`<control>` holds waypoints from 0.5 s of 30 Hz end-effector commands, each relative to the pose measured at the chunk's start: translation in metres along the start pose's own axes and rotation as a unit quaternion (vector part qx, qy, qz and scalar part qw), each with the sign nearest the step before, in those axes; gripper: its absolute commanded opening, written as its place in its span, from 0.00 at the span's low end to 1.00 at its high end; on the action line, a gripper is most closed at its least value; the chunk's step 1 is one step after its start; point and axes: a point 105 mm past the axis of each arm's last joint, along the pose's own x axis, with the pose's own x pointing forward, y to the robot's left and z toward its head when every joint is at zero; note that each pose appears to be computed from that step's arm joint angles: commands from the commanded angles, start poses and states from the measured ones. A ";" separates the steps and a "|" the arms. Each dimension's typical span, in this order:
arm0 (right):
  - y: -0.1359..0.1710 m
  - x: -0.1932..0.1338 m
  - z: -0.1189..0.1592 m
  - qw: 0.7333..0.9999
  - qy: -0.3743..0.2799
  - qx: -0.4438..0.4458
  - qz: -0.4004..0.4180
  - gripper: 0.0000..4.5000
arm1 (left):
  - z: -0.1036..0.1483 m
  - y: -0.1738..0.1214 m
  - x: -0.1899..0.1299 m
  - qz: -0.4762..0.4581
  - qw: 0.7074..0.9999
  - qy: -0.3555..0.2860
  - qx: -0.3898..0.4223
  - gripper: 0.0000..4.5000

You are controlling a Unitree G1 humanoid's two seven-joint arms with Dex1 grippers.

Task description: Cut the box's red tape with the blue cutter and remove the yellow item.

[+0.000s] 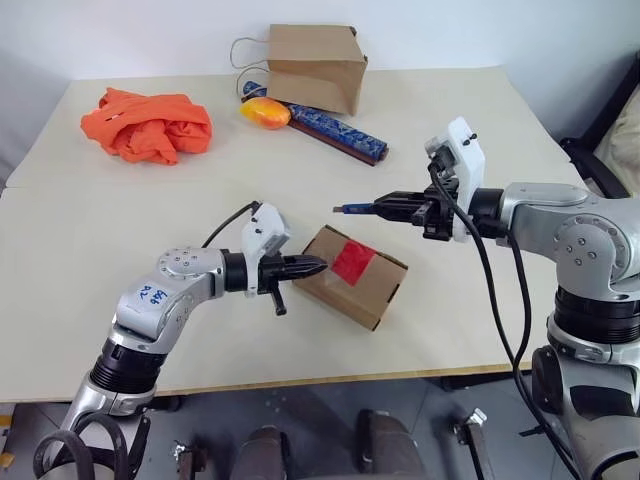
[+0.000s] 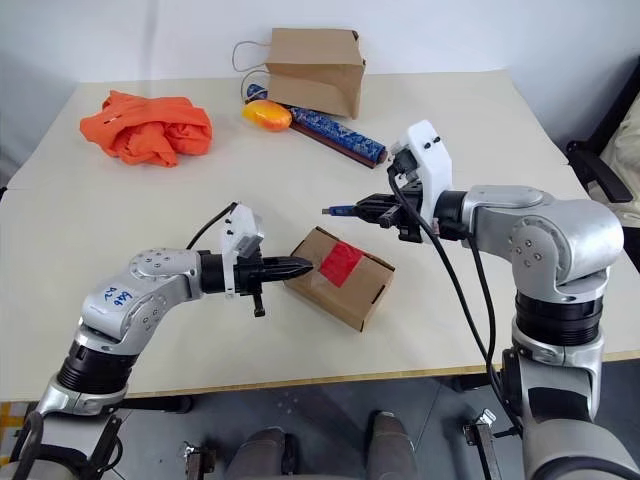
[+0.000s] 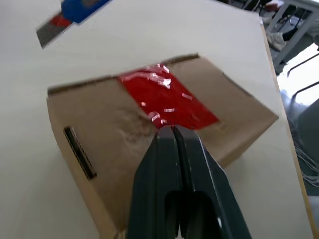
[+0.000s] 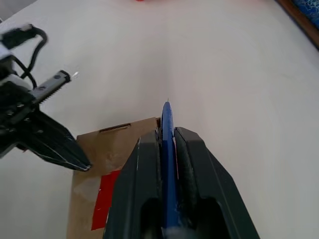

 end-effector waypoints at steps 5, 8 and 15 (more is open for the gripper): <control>0.009 -0.001 -0.003 1.000 0.004 -0.012 0.015 0.03 | 0.000 0.004 0.004 0.004 1.000 0.009 0.011 0.00; 0.005 0.000 -0.013 1.000 0.023 -0.010 0.006 0.03 | 0.001 0.007 0.005 0.009 1.000 0.009 0.012 0.00; -0.004 -0.002 -0.031 0.998 0.056 -0.017 -0.015 0.03 | 0.001 0.009 0.004 0.013 1.000 0.006 0.015 0.00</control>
